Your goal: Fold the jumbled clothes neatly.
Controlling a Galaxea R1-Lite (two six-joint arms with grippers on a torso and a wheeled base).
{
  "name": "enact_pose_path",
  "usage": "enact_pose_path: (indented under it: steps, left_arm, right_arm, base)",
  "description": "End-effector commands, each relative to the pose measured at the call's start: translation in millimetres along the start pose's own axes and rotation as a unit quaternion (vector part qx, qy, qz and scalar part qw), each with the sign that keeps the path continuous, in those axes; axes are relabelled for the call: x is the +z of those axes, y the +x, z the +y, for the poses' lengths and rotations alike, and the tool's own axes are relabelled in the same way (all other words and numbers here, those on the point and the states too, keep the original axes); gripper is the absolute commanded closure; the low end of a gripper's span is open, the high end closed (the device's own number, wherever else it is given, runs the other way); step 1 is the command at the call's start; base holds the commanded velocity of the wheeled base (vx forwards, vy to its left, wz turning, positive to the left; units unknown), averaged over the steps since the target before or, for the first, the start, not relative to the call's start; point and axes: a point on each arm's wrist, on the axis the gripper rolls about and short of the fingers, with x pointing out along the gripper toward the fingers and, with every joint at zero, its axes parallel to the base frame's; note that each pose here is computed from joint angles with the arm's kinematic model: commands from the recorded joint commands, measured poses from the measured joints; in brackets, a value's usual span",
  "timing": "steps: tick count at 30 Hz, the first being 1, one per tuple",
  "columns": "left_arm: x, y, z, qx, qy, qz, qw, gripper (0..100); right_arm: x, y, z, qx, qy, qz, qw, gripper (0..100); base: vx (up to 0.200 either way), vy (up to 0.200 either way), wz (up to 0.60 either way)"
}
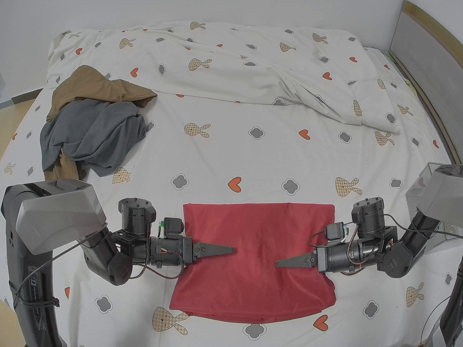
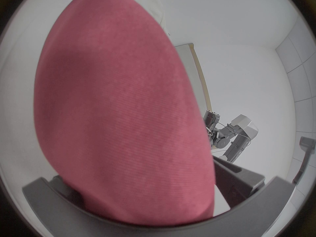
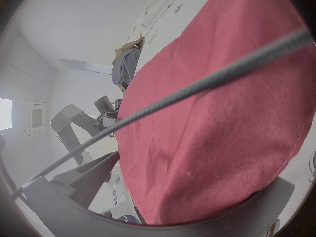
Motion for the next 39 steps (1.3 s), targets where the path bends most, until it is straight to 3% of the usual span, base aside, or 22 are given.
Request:
enact_pose_path:
  steps: [1,39]
  left_arm:
    - [-3.6,-0.8,0.9,0.002,-0.007,0.004,1.0,0]
    - [-10.4,11.8,-11.1,-0.003,-0.017,0.035,0.9992,0]
  right_arm:
    - [-0.6,6.1,-1.1,0.001,-0.001,0.006,1.0,0]
    - [-3.7,21.3,-1.9,-0.007,-0.005,0.016,0.9998,0]
  base:
    - [0.0,0.0,0.0]
    - [0.0,0.0,0.0]
